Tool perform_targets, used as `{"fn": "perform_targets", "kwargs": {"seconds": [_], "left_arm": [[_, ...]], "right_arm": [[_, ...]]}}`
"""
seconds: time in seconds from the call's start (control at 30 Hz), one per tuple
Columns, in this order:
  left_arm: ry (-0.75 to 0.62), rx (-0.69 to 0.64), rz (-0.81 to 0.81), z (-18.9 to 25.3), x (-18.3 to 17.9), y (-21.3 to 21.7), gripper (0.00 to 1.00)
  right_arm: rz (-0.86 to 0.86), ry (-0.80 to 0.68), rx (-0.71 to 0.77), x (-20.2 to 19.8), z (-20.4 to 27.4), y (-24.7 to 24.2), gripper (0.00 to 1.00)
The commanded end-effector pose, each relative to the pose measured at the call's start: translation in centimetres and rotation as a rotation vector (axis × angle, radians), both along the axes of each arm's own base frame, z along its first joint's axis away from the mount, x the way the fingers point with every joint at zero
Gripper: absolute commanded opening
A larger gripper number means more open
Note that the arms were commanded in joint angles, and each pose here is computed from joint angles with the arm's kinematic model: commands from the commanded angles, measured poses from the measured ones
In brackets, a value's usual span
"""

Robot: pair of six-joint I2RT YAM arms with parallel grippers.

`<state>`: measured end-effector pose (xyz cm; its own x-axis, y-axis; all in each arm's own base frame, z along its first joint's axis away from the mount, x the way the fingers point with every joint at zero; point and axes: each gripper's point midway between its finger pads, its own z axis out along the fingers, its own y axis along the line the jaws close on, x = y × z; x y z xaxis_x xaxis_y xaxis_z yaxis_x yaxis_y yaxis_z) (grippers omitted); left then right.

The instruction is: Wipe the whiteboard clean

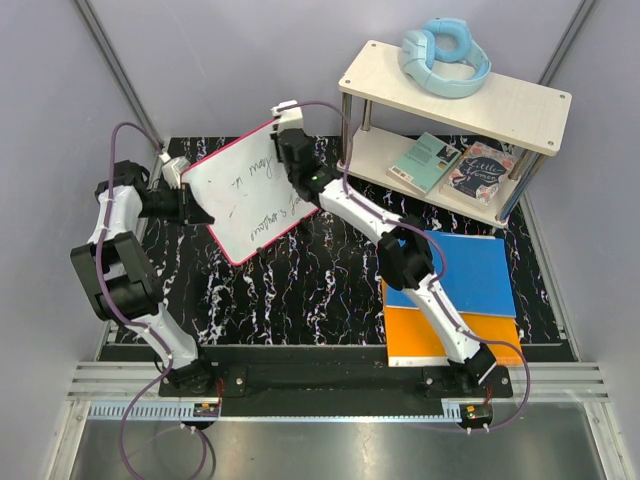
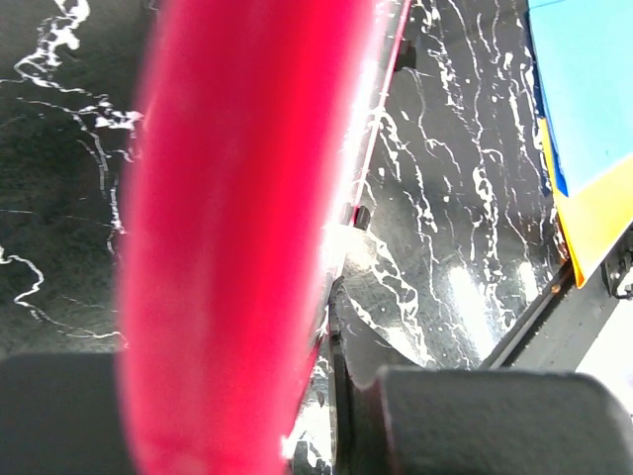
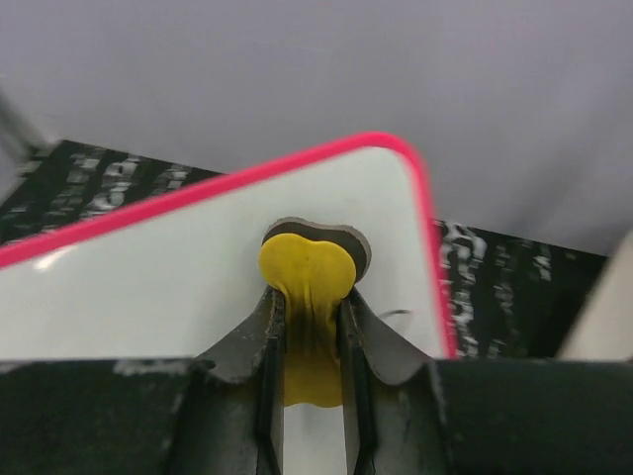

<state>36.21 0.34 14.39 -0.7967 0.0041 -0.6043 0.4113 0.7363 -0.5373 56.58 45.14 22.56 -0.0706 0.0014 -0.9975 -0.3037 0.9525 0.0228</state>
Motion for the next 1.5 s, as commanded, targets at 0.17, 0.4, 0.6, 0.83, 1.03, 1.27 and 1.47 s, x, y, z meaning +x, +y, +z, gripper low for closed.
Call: {"fn": "perform_targets", "kwargs": {"seconds": [0.17, 0.4, 0.6, 0.83, 1.03, 1.27, 1.47], "left_arm": [[-0.152, 0.444, -0.173, -2.3, 0.7, 4.0, 0.0], [-0.154, 0.448, -0.176, -2.3, 0.6, 4.0, 0.0], [-0.149, 0.451, -0.181, -2.6, 0.6, 4.1, 0.0], [-0.137, 0.459, -0.193, -3.2, 0.2, 4.1, 0.0], [-0.134, 0.459, -0.202, -3.5, -0.1, 4.1, 0.0], [-0.132, 0.458, -0.206, -3.7, -0.2, 4.0, 0.0], [-0.135, 0.456, -0.202, -3.5, -0.1, 4.0, 0.0]], "right_arm": [[-0.087, 0.22, -0.262, 1.9, -11.2, -7.1, 0.0], [0.09, 0.13, -0.163, 0.7, -8.1, -4.1, 0.0], [0.223, 0.113, -0.143, -0.5, -6.8, -1.7, 0.0], [0.393, 0.081, -0.171, -3.2, -4.9, 2.5, 0.0], [0.466, 0.091, -0.2, -4.9, -4.9, 5.0, 0.0], [0.525, 0.139, -0.204, -6.0, -7.1, 6.8, 0.0], [0.607, 0.151, -0.259, -10.0, -8.3, 9.8, 0.0]]}}
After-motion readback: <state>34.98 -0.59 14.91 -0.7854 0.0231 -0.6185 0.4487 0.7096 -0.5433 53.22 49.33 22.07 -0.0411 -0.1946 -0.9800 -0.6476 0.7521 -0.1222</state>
